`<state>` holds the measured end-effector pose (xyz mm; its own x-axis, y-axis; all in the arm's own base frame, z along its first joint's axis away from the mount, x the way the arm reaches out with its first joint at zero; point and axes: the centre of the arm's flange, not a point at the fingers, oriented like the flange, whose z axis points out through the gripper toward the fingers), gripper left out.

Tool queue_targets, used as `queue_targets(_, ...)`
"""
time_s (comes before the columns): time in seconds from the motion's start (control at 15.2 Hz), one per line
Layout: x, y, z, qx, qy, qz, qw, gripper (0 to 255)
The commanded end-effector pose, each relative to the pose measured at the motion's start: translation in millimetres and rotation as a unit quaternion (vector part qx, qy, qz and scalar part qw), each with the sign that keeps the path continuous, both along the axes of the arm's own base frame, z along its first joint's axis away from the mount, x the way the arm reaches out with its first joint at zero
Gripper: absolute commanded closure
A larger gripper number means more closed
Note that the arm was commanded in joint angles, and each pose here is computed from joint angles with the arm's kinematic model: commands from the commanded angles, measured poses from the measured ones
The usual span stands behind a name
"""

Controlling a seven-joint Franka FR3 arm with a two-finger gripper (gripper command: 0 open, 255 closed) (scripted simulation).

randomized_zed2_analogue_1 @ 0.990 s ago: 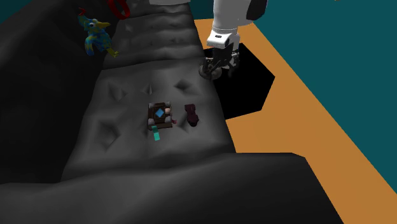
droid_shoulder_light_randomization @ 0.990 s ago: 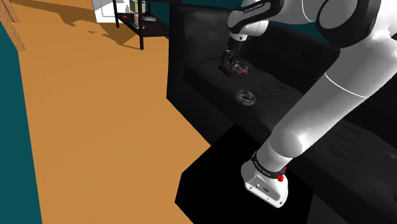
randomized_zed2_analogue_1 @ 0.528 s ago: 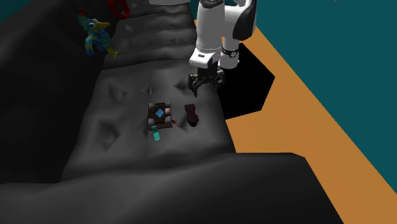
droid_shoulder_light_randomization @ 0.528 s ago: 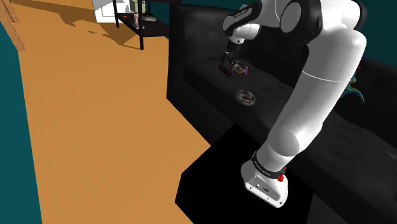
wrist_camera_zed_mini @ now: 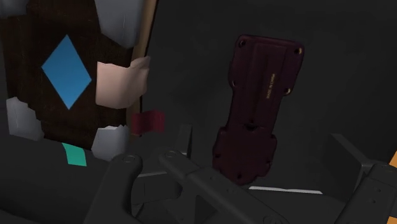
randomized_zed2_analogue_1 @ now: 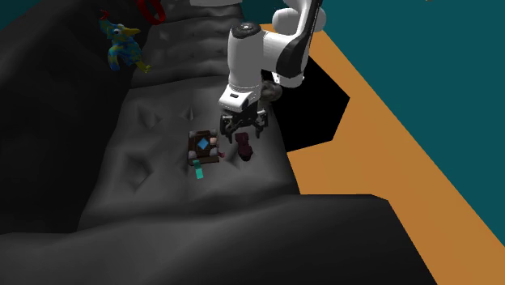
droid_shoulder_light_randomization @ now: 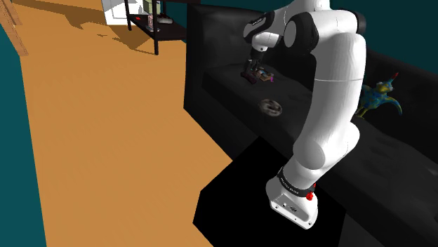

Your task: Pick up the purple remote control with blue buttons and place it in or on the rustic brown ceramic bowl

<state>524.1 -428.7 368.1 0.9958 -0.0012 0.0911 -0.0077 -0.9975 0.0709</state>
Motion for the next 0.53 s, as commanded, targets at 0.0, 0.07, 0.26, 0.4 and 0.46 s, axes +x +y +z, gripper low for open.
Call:
queue_targets(0.0, 3.0, -2.5, -11.1, 0.0, 0.0, 0.0, 1.0, 0)
queue_targets(0.07, 3.5, -2.9, -16.4, 0.0, 0.0, 0.0, 1.0, 0)
queue_targets(0.26, 5.0, -4.0, -32.1, 0.0, 0.0, 0.0, 1.0, 0)
queue_targets(0.4, 5.2, -4.3, -35.1, 0.0, 0.0, 0.0, 1.0, 0)
queue_targets(0.46, 5.2, -4.3, -35.1, 0.0, 0.0, 0.0, 1.0, 0)
